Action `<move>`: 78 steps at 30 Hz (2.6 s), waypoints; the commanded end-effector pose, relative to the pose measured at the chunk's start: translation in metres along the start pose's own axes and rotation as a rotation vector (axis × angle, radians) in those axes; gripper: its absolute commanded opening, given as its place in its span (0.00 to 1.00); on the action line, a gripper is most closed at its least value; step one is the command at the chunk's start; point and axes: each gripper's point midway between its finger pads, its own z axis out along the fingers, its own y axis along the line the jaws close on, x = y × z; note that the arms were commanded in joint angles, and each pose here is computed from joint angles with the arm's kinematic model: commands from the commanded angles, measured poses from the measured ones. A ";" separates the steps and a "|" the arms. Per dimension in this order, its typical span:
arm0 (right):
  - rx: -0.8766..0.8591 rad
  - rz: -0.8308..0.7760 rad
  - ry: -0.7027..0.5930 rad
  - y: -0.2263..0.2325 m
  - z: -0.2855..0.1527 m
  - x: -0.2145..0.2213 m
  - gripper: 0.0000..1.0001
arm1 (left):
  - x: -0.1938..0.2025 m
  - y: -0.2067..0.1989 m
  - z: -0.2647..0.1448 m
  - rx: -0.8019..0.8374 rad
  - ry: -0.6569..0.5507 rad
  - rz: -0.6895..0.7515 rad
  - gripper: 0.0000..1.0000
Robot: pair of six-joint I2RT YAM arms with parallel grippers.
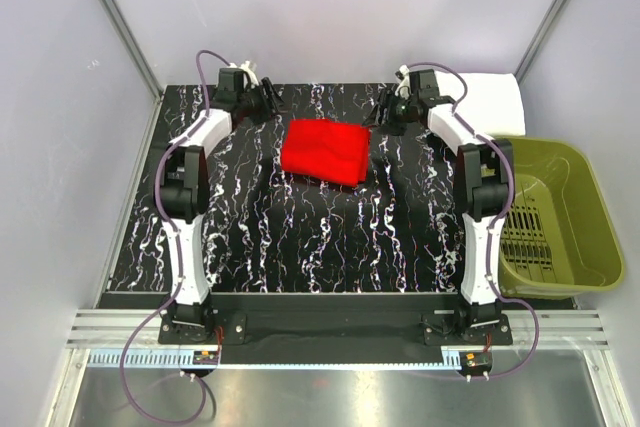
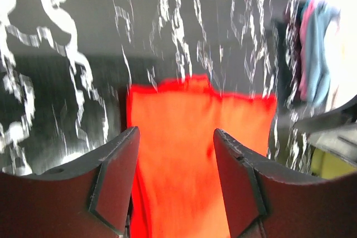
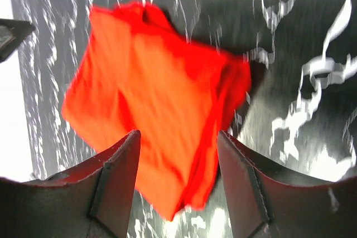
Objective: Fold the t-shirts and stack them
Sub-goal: Fold the tshirt, then neatly place the folded tshirt to the corner
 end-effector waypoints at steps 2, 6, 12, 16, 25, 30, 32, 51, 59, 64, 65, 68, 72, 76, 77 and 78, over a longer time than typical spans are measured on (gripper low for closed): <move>-0.028 -0.101 -0.035 0.019 -0.024 -0.003 0.65 | 0.034 -0.008 -0.032 -0.028 0.078 0.069 0.61; -0.075 -0.070 0.039 0.020 -0.024 0.020 0.67 | 0.081 -0.004 -0.037 -0.036 0.191 0.020 0.59; -0.132 -0.074 0.110 0.019 -0.033 0.061 0.70 | 0.109 -0.004 -0.063 -0.070 0.167 0.067 0.61; -0.146 -0.065 0.139 0.022 -0.034 0.078 0.61 | 0.116 0.007 -0.070 -0.112 0.159 0.079 0.64; -0.152 -0.089 0.186 0.026 -0.022 0.106 0.58 | 0.140 0.006 -0.064 -0.034 0.218 0.041 0.63; -0.156 -0.095 0.236 0.027 -0.017 0.126 0.53 | 0.153 0.004 -0.063 -0.014 0.263 0.003 0.47; -0.144 -0.100 0.250 0.026 -0.019 0.135 0.49 | 0.159 0.005 -0.066 -0.024 0.278 -0.009 0.37; -0.099 -0.022 0.357 0.028 -0.079 0.246 0.00 | 0.253 0.001 -0.147 -0.194 0.439 -0.126 0.04; -0.053 -0.032 0.310 0.032 -0.109 0.251 0.40 | 0.253 0.003 -0.158 -0.215 0.462 -0.113 0.47; -0.009 -0.135 0.229 0.039 -0.112 0.198 0.56 | 0.186 0.024 -0.139 -0.323 0.262 0.084 0.57; -0.013 -0.151 0.224 0.040 -0.109 0.189 0.57 | 0.168 0.021 -0.130 -0.288 0.187 0.105 0.57; -0.021 -0.248 0.185 0.040 -0.091 0.154 0.57 | 0.149 0.023 -0.116 -0.215 0.126 0.113 0.59; -0.042 -0.329 0.176 0.028 -0.061 0.116 0.56 | 0.144 0.028 -0.105 -0.160 0.166 0.071 0.59; -0.100 -0.346 0.173 0.023 -0.048 0.100 0.56 | 0.144 0.033 -0.098 -0.138 0.204 0.093 0.59; -0.104 -0.353 0.174 0.022 -0.045 0.099 0.57 | 0.147 0.036 -0.094 -0.133 0.215 0.091 0.59; -0.102 -0.350 0.180 0.018 -0.038 0.097 0.57 | 0.146 0.035 -0.092 -0.121 0.218 0.094 0.59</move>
